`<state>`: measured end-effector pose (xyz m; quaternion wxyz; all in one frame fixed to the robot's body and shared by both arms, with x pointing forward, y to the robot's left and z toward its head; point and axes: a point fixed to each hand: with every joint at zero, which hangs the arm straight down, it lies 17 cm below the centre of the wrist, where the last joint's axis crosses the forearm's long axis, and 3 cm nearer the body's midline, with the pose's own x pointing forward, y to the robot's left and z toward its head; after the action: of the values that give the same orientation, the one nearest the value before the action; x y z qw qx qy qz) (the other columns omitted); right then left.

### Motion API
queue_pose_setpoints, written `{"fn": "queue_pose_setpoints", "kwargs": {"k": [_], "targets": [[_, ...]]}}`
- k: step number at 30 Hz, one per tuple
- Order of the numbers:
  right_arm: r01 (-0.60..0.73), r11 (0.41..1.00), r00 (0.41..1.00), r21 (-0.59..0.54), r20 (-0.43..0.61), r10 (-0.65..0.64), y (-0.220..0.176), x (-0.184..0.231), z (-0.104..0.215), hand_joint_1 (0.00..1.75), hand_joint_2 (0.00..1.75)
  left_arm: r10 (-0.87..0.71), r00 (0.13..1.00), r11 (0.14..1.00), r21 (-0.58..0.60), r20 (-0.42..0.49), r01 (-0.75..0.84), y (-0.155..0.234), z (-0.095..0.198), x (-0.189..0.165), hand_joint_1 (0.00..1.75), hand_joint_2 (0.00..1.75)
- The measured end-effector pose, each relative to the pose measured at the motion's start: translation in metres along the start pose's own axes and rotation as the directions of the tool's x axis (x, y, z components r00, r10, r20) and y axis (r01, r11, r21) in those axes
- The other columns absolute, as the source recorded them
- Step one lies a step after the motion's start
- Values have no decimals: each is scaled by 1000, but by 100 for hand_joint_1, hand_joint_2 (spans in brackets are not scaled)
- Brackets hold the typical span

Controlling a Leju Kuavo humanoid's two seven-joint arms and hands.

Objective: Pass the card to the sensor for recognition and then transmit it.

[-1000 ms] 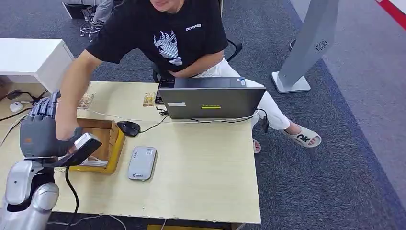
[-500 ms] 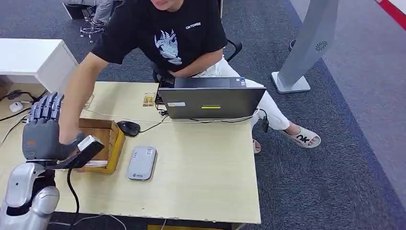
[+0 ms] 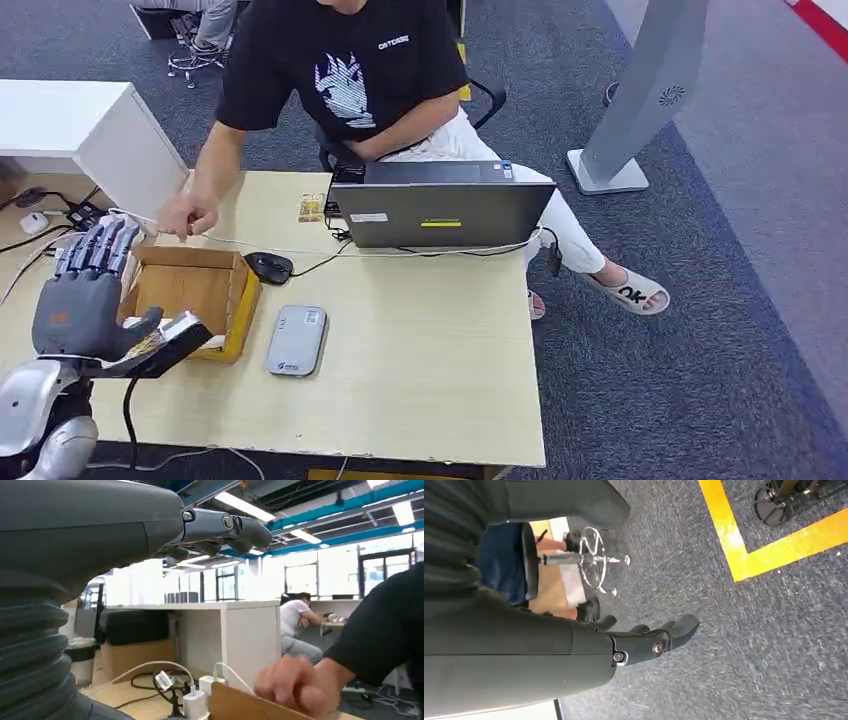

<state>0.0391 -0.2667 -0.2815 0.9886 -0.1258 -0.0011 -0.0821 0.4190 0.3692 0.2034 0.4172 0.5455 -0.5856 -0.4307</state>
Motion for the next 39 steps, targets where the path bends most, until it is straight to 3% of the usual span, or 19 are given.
{"fn": "queue_pose_setpoints", "kwargs": {"k": [17,29,39], "targets": [[78,997,996,2,-36,-78,7,-8,2,0,175,-126,991,989,-69,40,129,10,39,2,0,175],[93,996,995,4,-45,-93,10,-10,3,0,175,-117,992,975,-185,49,124,-11,60,-1,0,175],[101,995,994,4,-50,-101,10,-11,3,0,175,-109,994,970,-216,31,113,-20,65,-7,0,175]]}}
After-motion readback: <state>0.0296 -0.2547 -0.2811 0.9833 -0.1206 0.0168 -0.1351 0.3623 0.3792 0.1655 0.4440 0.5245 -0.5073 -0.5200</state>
